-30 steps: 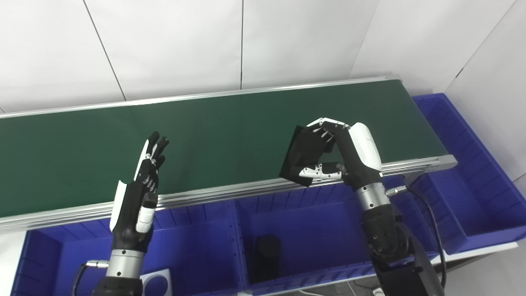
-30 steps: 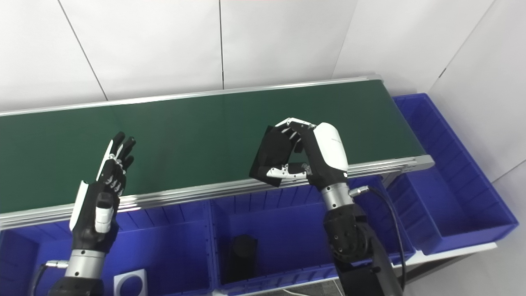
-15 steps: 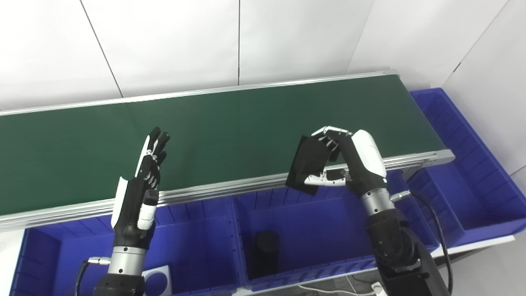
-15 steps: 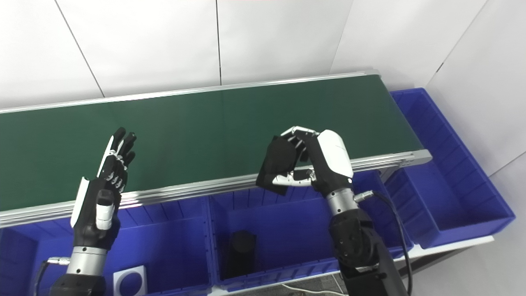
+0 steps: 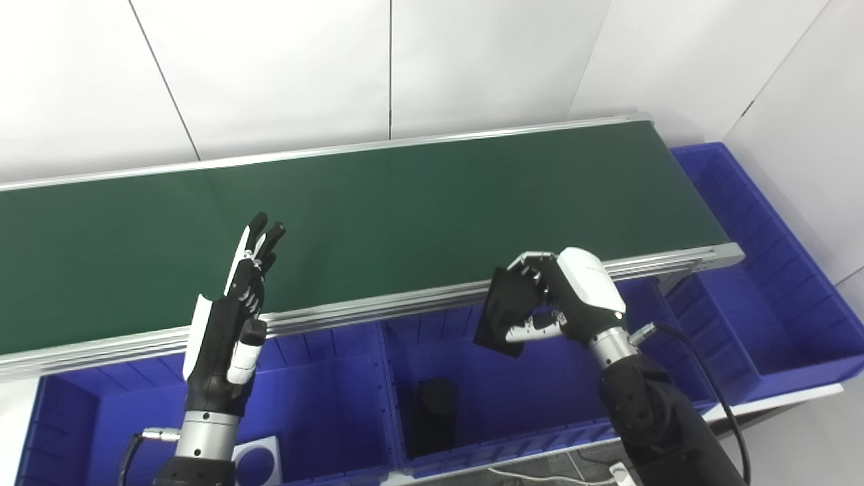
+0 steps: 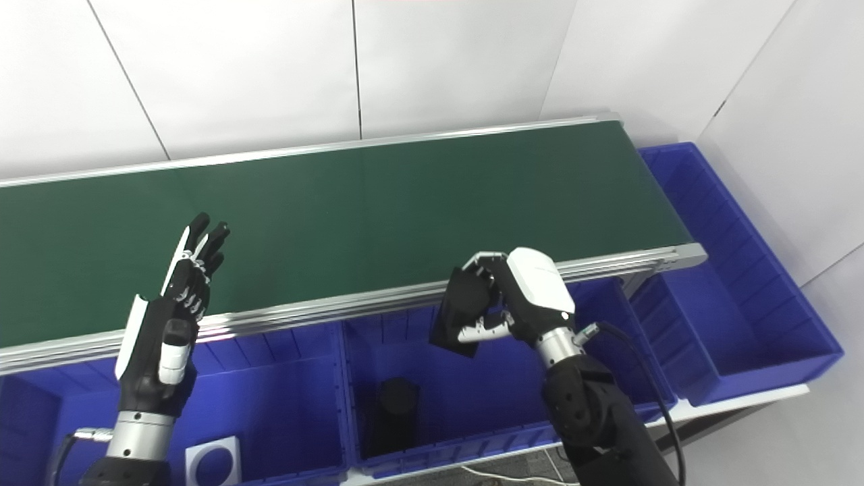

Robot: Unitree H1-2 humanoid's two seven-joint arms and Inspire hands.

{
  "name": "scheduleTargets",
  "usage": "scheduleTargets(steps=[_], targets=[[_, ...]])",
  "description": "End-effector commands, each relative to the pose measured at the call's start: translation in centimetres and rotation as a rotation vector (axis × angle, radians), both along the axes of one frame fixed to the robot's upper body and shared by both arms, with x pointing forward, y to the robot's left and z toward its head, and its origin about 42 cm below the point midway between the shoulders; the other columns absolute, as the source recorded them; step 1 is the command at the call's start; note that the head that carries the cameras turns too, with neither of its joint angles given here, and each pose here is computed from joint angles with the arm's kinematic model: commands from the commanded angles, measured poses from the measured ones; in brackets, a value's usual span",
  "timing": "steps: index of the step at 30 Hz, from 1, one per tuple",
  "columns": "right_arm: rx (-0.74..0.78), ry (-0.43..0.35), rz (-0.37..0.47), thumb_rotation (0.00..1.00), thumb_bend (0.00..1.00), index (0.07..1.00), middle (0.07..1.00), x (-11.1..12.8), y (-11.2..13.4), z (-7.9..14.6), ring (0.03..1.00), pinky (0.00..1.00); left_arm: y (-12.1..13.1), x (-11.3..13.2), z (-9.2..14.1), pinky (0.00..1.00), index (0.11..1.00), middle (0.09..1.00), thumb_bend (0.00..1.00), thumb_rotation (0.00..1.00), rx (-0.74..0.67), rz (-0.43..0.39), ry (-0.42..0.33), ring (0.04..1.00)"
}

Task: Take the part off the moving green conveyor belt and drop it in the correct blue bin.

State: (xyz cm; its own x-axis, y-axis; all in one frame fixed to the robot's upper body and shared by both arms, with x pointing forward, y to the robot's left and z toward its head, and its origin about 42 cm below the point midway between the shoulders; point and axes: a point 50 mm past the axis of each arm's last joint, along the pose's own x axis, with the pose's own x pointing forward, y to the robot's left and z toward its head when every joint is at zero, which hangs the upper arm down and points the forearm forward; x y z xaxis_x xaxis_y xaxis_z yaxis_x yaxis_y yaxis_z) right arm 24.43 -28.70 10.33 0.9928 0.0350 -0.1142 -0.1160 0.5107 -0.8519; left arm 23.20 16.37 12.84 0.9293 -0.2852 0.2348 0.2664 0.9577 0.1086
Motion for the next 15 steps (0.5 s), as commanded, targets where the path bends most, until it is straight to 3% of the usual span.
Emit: scheduleTargets(steps=[1, 13, 15], targets=[[-0.039, 0.048, 0.031, 0.0, 0.52, 0.497, 0.485, 0.0, -0.2, -0.6, 0.404, 0.23, -0.1, 0.1, 0.9, 0.98, 1.0, 0.952, 0.77, 1.0, 0.001, -0.003, -0.051, 0.987], [-0.12, 0.234, 0.064, 0.0, 0.52, 0.484, 0.501, -0.4, -0.5, -2.2, 0.414, 0.22, -0.4, 0.0, 0.9, 0.98, 1.0, 0.945, 0.77, 1.0, -0.007, 0.002, -0.04, 0.983], [-0.115, 0.245, 0.072, 0.0, 0.51, 0.527, 0.454, -0.5, -0.5, -1.9, 0.375, 0.23, -0.5, 0.0, 0.9, 0.99, 1.0, 0.942, 0.78, 1.0, -0.009, 0.003, -0.04, 0.982]])
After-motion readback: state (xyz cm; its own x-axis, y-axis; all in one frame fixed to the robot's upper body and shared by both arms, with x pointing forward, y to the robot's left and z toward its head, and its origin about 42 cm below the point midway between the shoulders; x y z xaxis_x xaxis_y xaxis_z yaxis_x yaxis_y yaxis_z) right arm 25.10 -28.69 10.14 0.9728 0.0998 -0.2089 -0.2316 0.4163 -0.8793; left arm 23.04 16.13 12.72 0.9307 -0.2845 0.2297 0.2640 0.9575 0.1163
